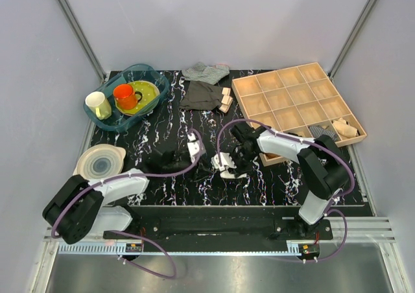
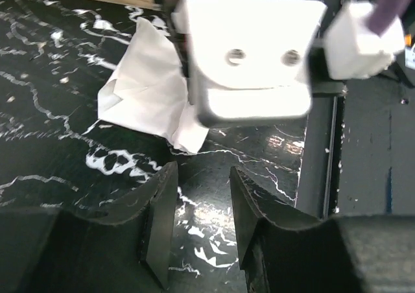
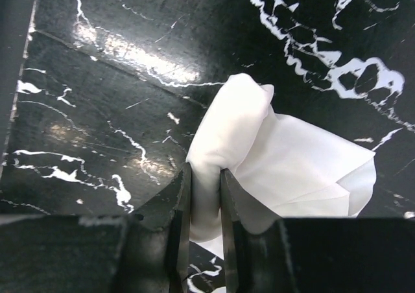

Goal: Roll the underwear
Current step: Roll the underwear to the center of the board.

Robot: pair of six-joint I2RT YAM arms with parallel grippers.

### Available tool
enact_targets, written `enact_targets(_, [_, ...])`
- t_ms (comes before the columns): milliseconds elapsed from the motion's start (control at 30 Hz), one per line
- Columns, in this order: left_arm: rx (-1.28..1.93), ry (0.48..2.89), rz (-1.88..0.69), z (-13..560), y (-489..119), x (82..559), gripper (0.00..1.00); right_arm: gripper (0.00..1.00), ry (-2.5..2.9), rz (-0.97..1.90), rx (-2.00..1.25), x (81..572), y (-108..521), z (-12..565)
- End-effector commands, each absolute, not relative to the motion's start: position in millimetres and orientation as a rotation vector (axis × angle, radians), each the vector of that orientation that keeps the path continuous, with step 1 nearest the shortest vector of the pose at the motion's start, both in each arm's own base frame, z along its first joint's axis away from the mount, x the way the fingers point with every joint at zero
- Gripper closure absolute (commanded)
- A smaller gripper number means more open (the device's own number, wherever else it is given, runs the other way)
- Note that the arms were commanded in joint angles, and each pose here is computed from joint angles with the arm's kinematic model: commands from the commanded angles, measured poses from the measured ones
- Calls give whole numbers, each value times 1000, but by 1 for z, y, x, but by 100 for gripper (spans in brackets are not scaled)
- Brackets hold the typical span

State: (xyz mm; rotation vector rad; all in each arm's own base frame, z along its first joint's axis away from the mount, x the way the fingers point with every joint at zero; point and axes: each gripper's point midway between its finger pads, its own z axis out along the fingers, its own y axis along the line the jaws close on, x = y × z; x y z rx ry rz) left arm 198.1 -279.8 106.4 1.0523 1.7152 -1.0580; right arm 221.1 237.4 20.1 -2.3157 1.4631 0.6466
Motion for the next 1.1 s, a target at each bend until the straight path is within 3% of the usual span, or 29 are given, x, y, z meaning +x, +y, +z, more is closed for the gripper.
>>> enact_targets(0, [1268, 1498, -921, 113, -308, 197, 59, 82, 1586, 740, -2243, 202, 228, 32])
enact_targets(833, [1662, 1380, -500, 68, -381, 187, 52, 82, 1834, 866, -2071, 198, 205, 26])
enact_targets(1067, [1460, 1381, -504, 94, -373, 188, 52, 82, 1857, 902, -2036, 198, 204, 28])
